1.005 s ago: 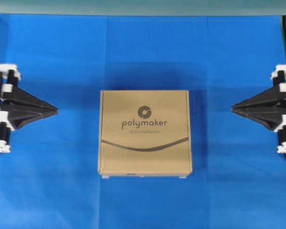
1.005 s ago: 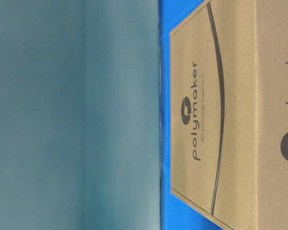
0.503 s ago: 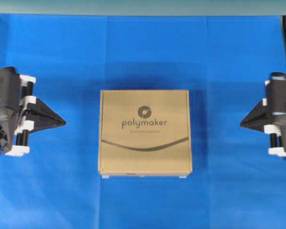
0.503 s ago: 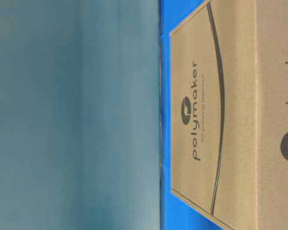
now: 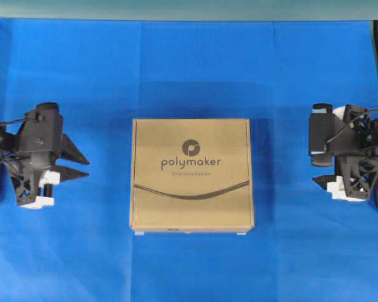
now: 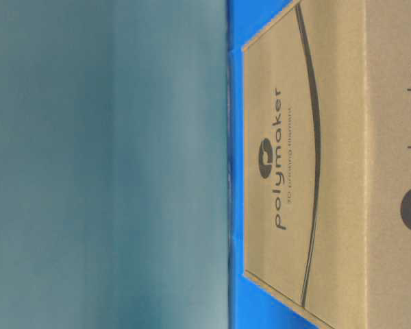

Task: Lift up the cardboard box by clamping it between your arms.
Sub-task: 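Move both grippers inward to press against the box's left and right sides, then squeeze the box between both grippers and begin raising it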

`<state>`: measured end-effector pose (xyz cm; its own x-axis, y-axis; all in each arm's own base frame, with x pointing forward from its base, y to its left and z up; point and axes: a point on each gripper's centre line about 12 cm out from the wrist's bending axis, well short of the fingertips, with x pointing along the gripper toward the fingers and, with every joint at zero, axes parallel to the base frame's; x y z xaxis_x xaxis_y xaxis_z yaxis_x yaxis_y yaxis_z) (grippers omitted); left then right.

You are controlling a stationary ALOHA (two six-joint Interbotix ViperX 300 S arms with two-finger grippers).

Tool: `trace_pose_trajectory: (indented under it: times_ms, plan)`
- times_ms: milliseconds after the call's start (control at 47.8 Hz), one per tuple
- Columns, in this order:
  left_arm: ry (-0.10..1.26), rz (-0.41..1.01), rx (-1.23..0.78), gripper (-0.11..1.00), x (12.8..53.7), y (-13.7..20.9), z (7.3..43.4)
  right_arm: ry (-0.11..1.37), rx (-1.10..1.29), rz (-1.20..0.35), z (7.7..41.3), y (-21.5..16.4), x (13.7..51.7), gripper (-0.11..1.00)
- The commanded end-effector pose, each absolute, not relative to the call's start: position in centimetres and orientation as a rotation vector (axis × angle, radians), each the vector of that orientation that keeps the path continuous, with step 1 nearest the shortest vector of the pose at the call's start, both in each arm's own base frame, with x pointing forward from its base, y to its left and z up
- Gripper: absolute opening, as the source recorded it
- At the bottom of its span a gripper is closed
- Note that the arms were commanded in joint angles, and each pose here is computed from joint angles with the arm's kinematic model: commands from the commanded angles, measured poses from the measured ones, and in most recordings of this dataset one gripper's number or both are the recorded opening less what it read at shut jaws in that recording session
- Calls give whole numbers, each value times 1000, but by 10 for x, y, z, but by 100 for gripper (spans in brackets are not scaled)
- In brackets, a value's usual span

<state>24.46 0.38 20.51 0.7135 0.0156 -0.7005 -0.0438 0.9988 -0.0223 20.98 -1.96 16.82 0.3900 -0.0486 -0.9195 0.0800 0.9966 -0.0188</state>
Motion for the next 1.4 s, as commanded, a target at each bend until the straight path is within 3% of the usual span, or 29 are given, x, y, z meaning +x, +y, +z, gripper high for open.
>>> trace_pose_trajectory:
  times_ms: [0,63,126,188,335,691,1382]
  plan:
    - [780,37,-41,44,250,5,202,1155,30,-84,172,-21,216,90]
    - [788,39,-48,63,252,5,196,1161,27,-83,169,-21,217,98]
    - [781,54,-61,79,256,8,190,1155,29,-82,167,-21,220,99]
    - [773,69,-68,88,261,12,185,1138,28,-82,164,-21,224,99]
    - [751,91,-80,86,272,20,170,1095,28,-81,152,-22,237,99]
    - [845,102,-94,87,299,23,142,1063,21,-74,124,-26,282,99]
    - [879,86,-69,87,336,24,136,1052,-4,-52,108,-26,328,99]
